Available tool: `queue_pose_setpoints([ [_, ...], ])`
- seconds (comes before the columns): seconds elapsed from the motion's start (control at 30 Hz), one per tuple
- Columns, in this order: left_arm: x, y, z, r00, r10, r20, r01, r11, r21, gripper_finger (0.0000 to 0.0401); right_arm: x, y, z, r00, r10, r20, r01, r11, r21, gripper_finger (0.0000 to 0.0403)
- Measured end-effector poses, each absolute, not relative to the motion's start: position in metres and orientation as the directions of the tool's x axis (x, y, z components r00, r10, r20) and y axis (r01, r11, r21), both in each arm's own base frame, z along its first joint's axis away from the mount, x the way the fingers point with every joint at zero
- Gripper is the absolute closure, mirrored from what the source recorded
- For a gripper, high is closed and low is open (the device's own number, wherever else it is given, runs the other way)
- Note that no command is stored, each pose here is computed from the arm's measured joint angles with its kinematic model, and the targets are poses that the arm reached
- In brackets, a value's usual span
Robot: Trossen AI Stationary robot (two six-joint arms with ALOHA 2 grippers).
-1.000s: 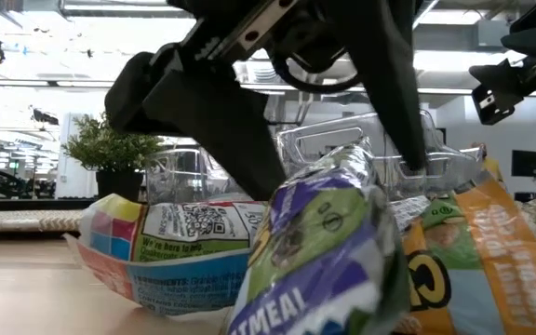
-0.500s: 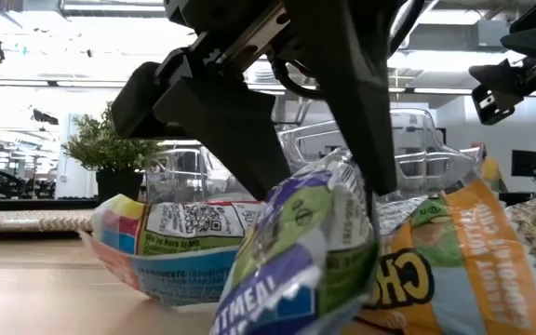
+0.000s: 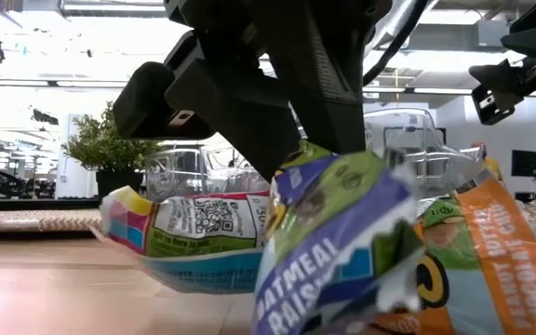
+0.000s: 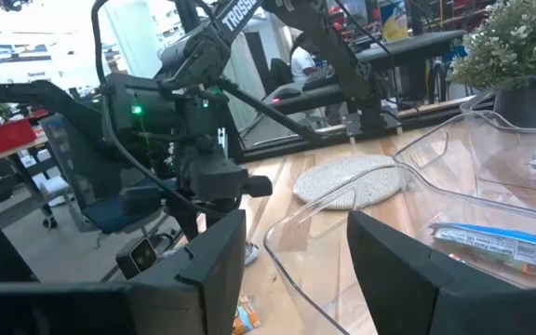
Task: Pick and place Granola Bars by type
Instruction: Put the blue granola bar into the top transparent bin
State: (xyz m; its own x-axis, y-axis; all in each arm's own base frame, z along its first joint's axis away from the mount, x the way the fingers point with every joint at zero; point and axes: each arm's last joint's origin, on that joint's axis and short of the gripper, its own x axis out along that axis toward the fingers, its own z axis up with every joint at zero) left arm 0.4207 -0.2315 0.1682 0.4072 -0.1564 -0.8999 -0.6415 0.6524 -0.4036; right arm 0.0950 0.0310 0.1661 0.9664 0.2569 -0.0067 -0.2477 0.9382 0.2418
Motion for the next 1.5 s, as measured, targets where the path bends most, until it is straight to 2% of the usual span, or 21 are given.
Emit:
queue_pose_setpoints([
  [0.4, 0.420, -0.229, 0.178, 0.428, -0.155, -0.891, -0.611, 0.677, -0.411, 0.0339, 0.095, 0.031, 0.166, 0.966, 0.257, -0.007, -0.248, 0.938, 0.242, 0.0219],
  [0.9, 0.421, -0.229, 0.180, 0.446, -0.139, -0.884, -0.523, 0.762, -0.383, 0.0339, 0.095, 0.031, 0.166, 0.966, 0.257, -0.007, -0.248, 0.938, 0.242, 0.0219],
  [1.23, 0.419, -0.224, 0.199, 0.520, -0.061, -0.852, -0.481, 0.803, -0.352, 0.0339, 0.095, 0.031, 0.166, 0.966, 0.257, -0.006, -0.248, 0.938, 0.242, 0.0219],
  [1.5, 0.421, -0.223, 0.206, 0.570, -0.031, -0.821, -0.480, 0.799, -0.363, 0.0339, 0.095, 0.031, 0.166, 0.966, 0.257, -0.006, -0.248, 0.938, 0.242, 0.0219],
])
